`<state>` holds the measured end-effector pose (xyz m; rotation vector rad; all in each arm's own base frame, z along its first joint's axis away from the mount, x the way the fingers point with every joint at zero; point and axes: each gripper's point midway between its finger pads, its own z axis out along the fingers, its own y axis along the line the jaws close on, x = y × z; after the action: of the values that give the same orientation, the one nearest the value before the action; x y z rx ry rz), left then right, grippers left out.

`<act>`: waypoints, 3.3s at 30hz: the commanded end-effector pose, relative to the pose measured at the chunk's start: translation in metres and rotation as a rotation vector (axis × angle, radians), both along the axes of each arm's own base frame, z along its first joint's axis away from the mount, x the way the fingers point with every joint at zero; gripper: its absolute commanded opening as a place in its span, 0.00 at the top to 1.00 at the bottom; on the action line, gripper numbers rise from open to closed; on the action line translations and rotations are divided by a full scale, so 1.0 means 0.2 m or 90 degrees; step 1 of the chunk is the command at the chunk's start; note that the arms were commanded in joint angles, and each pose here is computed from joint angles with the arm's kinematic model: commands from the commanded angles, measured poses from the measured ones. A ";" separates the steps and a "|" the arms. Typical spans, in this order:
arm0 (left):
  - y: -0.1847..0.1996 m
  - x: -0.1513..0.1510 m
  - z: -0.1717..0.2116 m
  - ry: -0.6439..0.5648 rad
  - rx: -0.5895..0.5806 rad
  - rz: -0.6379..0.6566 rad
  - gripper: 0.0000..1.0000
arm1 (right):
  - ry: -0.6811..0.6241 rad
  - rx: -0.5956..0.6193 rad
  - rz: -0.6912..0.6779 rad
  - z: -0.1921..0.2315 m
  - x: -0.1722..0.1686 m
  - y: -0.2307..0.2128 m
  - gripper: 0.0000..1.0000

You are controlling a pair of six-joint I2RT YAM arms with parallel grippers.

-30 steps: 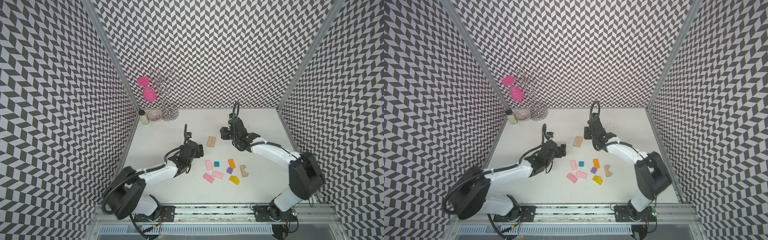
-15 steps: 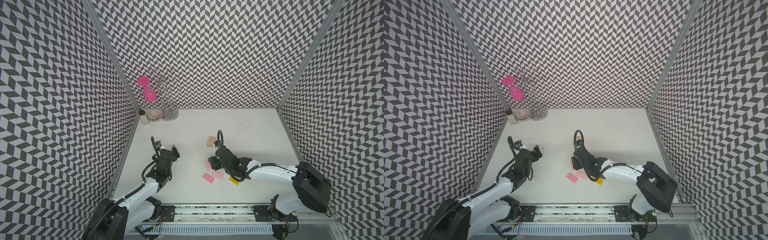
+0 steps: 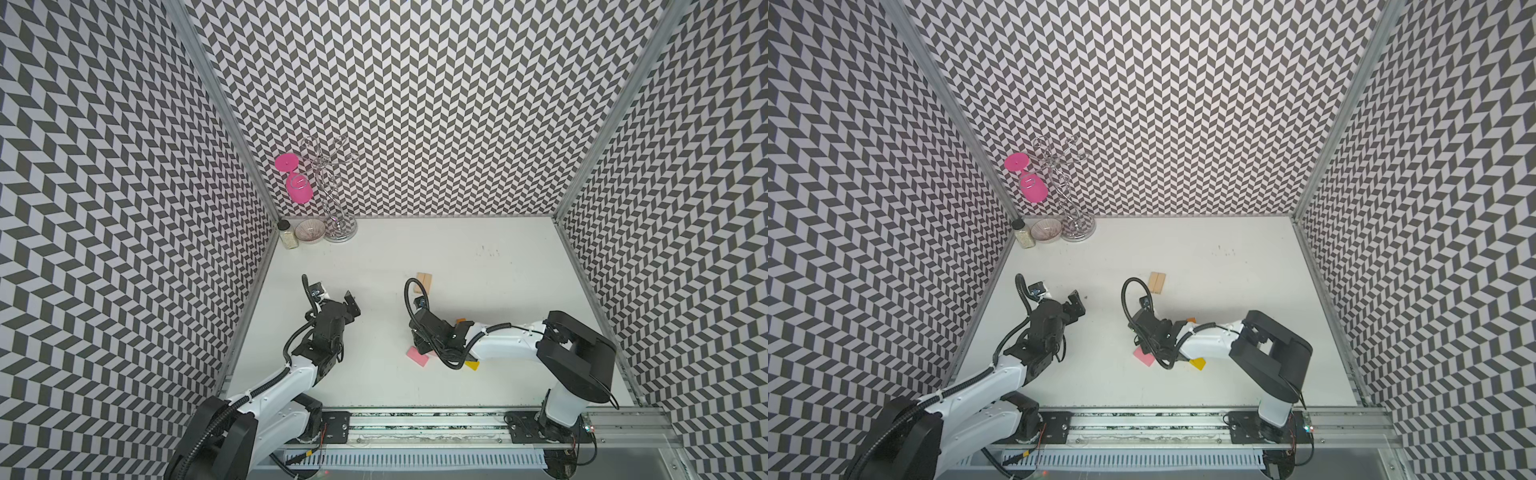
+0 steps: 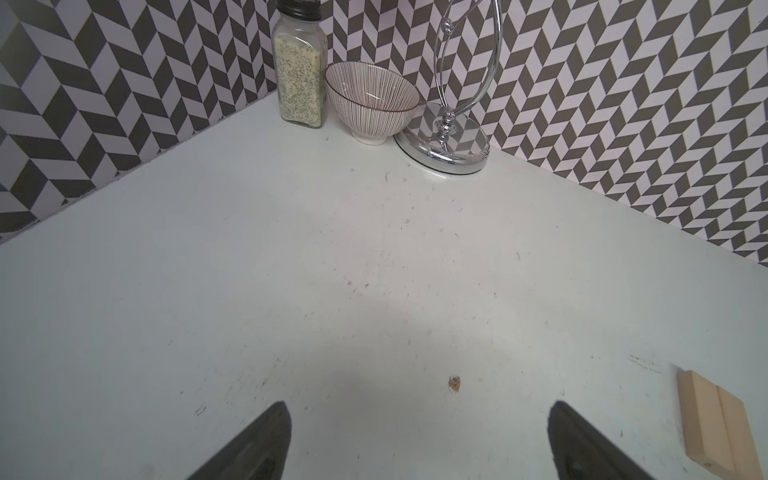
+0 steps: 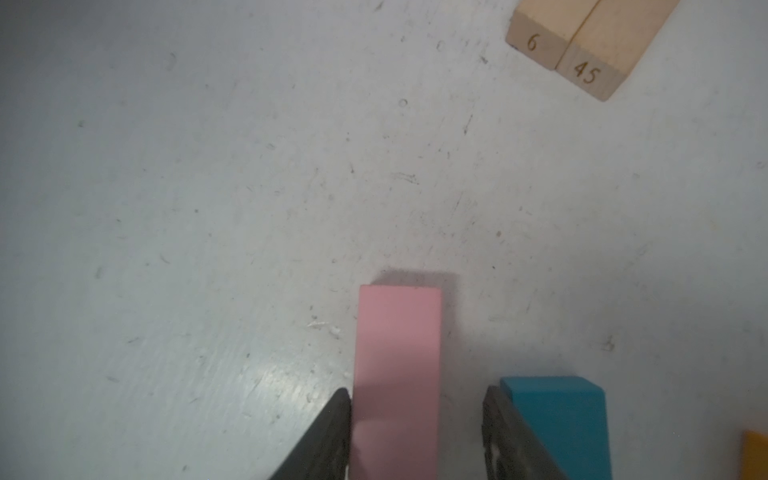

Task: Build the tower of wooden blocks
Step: 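Move the right gripper to the long pink block and grasp it, then carry the pink block with the right gripper onto the wooden pair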

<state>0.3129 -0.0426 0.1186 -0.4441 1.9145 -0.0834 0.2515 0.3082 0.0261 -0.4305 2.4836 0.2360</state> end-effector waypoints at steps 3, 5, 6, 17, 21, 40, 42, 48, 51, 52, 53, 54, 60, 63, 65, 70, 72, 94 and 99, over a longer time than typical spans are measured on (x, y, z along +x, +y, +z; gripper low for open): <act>0.00 0.02 0.05 -0.024 -0.015 0.007 0.03 | -0.025 -0.022 -0.042 0.03 0.04 -0.06 0.52; 0.00 0.02 0.05 -0.025 -0.015 0.007 0.03 | -0.034 -0.036 -0.057 0.03 0.05 -0.09 0.52; 0.00 0.02 0.05 -0.024 -0.015 0.006 0.03 | -0.041 -0.040 -0.066 0.04 0.05 -0.11 0.52; -0.01 0.02 0.05 -0.024 -0.015 0.000 0.03 | -0.036 -0.027 -0.120 -0.01 0.17 -0.21 0.52; -0.01 0.02 0.05 -0.024 -0.015 0.000 0.03 | -0.029 -0.026 -0.134 -0.04 0.21 -0.24 0.53; -0.01 0.02 0.05 -0.025 -0.016 -0.006 0.03 | -0.050 0.001 -0.067 0.00 0.24 -0.08 0.12; -0.02 0.02 0.05 -0.026 -0.017 -0.006 0.03 | -0.051 -0.008 -0.071 -0.01 0.26 -0.07 0.11; -0.02 0.02 0.05 -0.027 -0.016 -0.007 0.03 | -0.048 -0.014 -0.076 -0.03 0.31 -0.06 0.16; -0.02 0.02 0.05 -0.028 -0.017 -0.007 0.03 | -0.044 -0.015 -0.079 -0.05 0.32 -0.06 0.24; -0.02 0.02 0.05 -0.027 -0.017 -0.008 0.03 | -0.043 -0.014 -0.079 -0.05 0.33 -0.06 0.26; -0.02 0.02 0.05 -0.028 -0.016 -0.009 0.03 | -0.042 -0.015 -0.079 -0.05 0.33 -0.06 0.28; -0.02 0.02 0.05 -0.027 -0.016 -0.008 0.03 | -0.042 -0.014 -0.080 -0.05 0.33 -0.06 0.31; -0.02 0.02 0.05 -0.028 -0.016 -0.010 0.03 | -0.050 -0.009 -0.084 0.00 0.35 -0.04 0.44; -0.03 0.02 0.05 -0.028 -0.016 -0.014 0.03 | -0.064 0.000 -0.095 0.07 0.38 -0.03 0.50; -0.04 0.03 0.06 -0.030 -0.016 -0.030 0.02 | -0.077 0.012 -0.108 0.15 0.42 -0.02 0.54; -0.10 0.03 0.07 -0.044 -0.019 -0.076 0.00 | -0.107 0.053 -0.148 0.32 0.56 -0.02 0.60; -0.10 0.02 0.07 -0.045 -0.019 -0.075 0.00 | -0.113 0.061 -0.175 0.36 0.62 -0.04 0.62; -0.09 0.03 0.08 -0.047 -0.018 -0.071 0.00 | -0.061 0.065 -0.387 0.23 1.06 -0.07 0.81; -0.09 0.03 0.08 -0.047 -0.019 -0.071 0.00 | -0.041 0.063 -0.392 0.17 1.07 -0.04 0.82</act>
<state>0.3182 -0.0623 0.1300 -0.3470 1.8899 -0.1914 0.4669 0.3021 0.0642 0.3182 2.3907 0.1129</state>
